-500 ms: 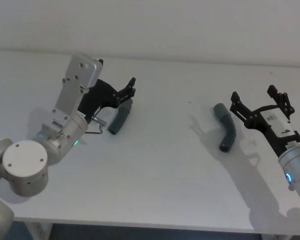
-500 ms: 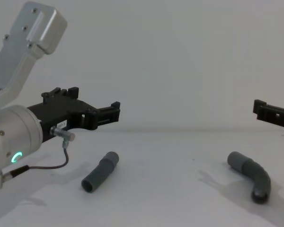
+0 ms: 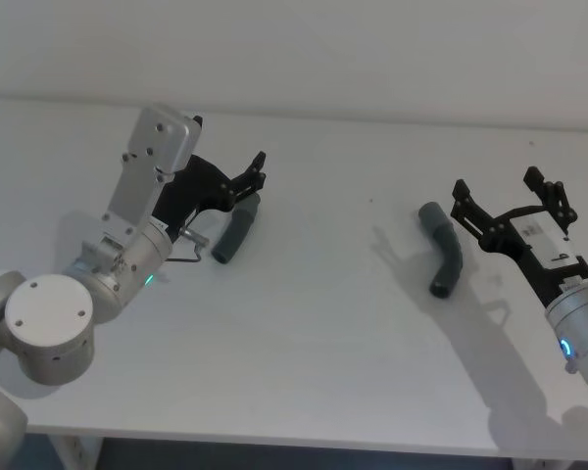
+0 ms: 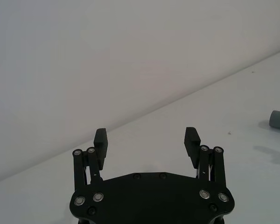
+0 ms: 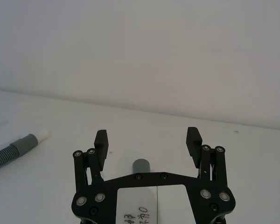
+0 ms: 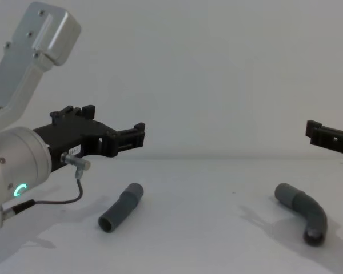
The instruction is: Use both hands to pick up one end of the pipe from the table, align the ends, and insert them.
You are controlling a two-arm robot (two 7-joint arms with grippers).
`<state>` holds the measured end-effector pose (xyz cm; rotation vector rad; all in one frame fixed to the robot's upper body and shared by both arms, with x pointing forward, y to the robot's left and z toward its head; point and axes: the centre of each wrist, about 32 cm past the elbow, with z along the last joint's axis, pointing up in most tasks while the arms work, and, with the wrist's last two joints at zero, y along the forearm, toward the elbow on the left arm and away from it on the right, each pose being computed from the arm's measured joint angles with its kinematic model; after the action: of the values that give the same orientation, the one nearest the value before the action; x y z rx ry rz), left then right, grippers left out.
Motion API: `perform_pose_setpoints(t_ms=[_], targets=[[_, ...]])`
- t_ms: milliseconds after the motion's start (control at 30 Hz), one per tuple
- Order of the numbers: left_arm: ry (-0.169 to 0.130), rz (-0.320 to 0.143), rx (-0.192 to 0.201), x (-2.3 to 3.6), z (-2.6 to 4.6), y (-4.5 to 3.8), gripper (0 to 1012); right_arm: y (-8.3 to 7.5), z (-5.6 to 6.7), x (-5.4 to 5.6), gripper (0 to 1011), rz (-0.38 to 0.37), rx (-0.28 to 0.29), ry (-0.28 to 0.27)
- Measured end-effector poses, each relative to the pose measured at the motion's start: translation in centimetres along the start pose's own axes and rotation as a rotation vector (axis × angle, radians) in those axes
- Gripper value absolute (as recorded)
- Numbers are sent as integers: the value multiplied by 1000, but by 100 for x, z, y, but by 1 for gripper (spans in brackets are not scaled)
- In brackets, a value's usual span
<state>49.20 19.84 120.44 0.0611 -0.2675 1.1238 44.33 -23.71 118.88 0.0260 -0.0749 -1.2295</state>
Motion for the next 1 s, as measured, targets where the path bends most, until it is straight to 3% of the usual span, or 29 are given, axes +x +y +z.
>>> perform_pose_setpoints(t_ms=[1000], targets=[[0,0,0,0,0,0,1001,0,0,0,1000,0,0,0]])
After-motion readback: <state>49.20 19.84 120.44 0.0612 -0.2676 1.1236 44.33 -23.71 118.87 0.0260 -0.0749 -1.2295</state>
